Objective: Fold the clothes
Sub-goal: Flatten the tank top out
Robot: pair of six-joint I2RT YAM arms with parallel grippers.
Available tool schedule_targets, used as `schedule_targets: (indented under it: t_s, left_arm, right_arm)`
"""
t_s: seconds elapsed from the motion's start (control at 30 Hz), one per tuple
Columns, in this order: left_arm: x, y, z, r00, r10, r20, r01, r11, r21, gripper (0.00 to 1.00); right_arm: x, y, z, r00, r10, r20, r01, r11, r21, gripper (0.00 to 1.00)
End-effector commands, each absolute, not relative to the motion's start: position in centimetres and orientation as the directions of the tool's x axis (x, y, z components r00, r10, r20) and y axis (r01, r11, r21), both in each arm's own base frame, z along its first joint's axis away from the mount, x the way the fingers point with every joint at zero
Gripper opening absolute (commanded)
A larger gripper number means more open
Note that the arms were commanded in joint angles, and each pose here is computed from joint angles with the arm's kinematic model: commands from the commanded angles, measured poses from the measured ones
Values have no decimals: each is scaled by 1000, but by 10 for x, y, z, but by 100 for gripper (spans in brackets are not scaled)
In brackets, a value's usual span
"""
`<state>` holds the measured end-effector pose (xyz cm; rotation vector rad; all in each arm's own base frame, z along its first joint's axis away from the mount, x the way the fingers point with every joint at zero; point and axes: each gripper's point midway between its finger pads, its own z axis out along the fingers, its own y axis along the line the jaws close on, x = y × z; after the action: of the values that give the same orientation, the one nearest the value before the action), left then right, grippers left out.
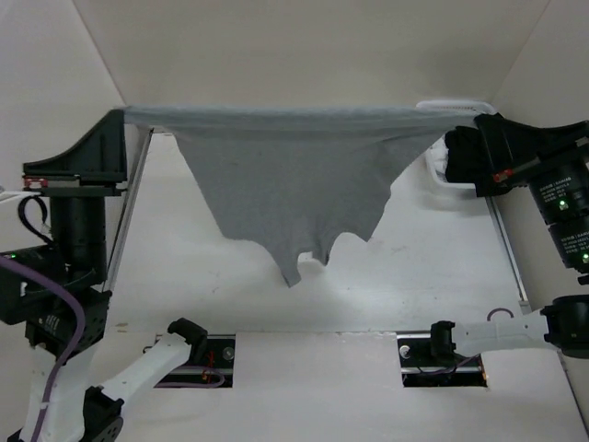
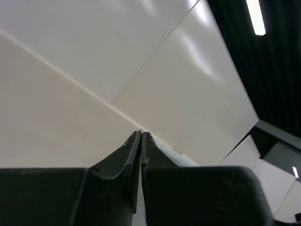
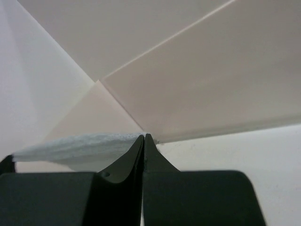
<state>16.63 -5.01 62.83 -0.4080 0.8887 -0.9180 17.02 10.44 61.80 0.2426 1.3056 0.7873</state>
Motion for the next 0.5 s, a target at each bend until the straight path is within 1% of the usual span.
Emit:
schedule_targets:
  t_s: [0.0,0.1,0.13,0.2,0.27,0.33,0.4,0.47]
  left_arm:
    - [177,-46,649,364,-789,-495,479,615,-627,0]
    - [208,-51,645,383,-755,-532,412,655,-634,0]
    - [227,-55,634,375,-735,-565,367,678,-637,0]
    - [262,-67,603,331,-709,-622,302,704,-642,0]
    - [288,-76,564,276,-710,-647,252,703,-664,0]
    - [313,-70,529,259,-703,-662,182,708,-682,0]
    - [341,-68,495,213,-710,-672,130,702,-701,0]
    - [374,-63,466,169,-719,-675,76,692,-718,0]
  right_arm:
    - [179,100,637,193,500,-845,-311,847,430,0]
    - [187,105,650,272,461,-845,-291,876,384,0]
    - [194,109,650,295,438,-849,-269,891,365,0]
    - [213,132,636,292,375,-880,-253,917,307,0]
    - [240,161,602,211,334,-919,-265,924,275,0]
    - [266,184,567,113,348,-931,-306,903,301,0]
    - [297,198,533,32,379,-925,-340,874,347,0]
    - [333,202,514,-2,396,-918,-340,863,373,0]
